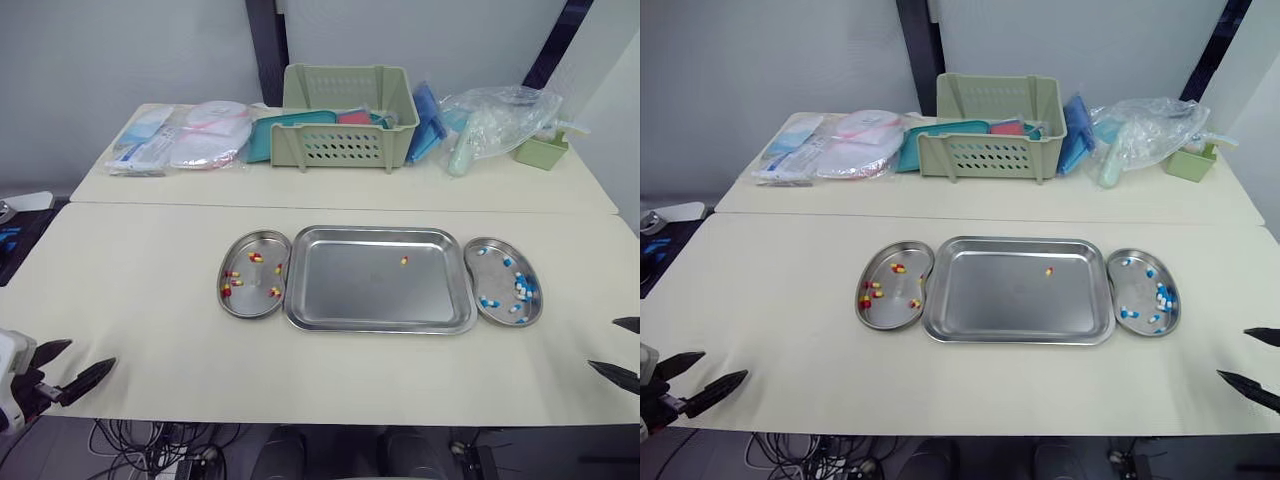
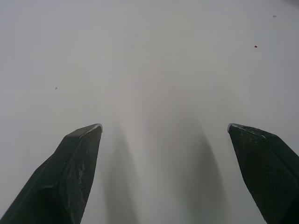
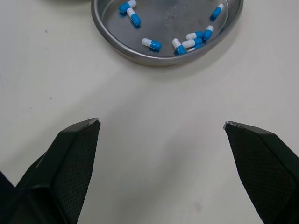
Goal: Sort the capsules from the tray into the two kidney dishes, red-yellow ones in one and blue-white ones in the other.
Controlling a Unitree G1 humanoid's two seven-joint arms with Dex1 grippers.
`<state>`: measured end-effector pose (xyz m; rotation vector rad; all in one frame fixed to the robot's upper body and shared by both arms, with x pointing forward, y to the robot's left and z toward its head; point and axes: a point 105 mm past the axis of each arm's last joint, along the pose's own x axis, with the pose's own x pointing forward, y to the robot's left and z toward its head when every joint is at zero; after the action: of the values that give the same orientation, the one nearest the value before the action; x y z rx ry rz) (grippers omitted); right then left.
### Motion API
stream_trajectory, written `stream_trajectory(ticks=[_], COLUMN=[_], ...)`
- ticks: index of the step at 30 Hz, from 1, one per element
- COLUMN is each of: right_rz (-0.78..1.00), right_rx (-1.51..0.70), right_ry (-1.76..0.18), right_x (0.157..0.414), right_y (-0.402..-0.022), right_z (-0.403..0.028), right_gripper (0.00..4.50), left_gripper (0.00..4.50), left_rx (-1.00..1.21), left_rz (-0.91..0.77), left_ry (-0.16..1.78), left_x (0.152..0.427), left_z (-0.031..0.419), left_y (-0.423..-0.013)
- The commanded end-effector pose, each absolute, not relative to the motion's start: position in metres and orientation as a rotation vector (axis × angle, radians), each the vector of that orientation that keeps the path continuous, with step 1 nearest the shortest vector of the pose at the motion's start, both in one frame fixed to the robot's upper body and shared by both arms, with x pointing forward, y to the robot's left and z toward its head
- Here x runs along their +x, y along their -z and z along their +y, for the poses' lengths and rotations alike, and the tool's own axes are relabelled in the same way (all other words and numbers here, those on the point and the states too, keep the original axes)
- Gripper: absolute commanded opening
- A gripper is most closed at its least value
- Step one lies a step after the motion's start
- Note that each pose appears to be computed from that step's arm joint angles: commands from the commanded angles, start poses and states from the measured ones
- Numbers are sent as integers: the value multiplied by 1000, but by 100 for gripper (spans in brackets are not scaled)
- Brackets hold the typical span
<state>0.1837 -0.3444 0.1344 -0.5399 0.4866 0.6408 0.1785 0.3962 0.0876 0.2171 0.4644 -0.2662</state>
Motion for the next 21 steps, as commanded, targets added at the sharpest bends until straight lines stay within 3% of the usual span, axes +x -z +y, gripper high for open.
stream_trajectory(ticks=[1, 10, 21], right_rz=[404, 224, 56], right_rx=[-518, -402, -355], right_ry=[-717, -766, -671], right_x=[180, 171, 199], right_y=[-142, -114, -105], right_z=[-308, -220, -183], right_gripper=[450, 450, 450], left_gripper=[447, 447, 447], left_rx=[237, 230, 209], left_rz=[459, 439, 373], left_ry=[303, 359, 447], left_x=[178, 180, 181], left_z=[389, 363, 338], left_y=[-91, -94, -95])
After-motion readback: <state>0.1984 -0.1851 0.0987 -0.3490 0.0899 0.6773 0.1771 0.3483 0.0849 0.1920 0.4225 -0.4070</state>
